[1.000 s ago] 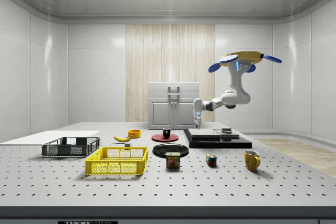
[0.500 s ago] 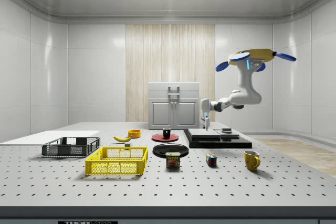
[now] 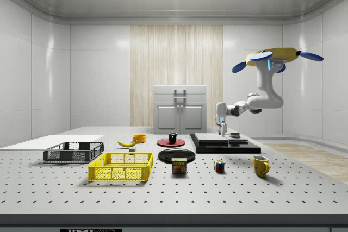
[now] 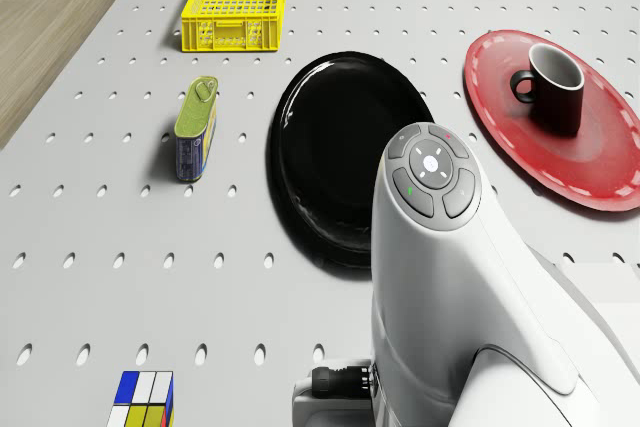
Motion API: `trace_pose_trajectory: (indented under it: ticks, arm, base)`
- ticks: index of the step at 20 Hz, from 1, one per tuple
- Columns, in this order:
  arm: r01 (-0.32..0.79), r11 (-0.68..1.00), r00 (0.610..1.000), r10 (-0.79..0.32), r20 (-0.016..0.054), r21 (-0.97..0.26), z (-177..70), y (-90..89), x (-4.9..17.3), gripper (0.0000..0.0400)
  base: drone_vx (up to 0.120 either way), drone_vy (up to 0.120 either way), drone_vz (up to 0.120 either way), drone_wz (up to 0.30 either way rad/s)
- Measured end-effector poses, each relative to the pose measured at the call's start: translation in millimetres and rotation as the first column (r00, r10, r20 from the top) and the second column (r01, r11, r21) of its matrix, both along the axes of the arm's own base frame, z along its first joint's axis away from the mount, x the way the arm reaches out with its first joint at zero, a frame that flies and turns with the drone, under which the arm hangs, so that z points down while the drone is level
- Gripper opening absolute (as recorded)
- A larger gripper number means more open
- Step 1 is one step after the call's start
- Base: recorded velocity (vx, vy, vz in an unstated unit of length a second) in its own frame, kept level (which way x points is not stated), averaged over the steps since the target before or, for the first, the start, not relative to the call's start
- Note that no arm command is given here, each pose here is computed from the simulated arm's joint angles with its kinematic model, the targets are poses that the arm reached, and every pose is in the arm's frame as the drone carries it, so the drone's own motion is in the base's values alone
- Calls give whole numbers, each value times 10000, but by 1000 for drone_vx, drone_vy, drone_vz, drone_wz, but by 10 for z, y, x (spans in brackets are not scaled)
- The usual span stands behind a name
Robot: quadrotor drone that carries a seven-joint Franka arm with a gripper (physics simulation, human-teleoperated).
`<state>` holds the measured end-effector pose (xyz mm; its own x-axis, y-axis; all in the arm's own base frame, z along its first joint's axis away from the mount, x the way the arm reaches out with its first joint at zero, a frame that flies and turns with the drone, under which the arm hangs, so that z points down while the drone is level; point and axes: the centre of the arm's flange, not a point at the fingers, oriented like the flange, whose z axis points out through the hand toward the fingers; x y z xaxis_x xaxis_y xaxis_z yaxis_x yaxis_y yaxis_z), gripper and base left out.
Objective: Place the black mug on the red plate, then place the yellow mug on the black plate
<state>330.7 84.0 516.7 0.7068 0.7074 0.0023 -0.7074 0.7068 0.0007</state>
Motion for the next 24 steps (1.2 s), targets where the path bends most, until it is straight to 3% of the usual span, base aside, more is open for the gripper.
trace_pose_trajectory:
  ticks: [24]
  arm:
    - [0, 10000, 10000, 0, 0, 0, 0, 0, 0, 400]
  base:
    - [-120, 120, 0, 0]
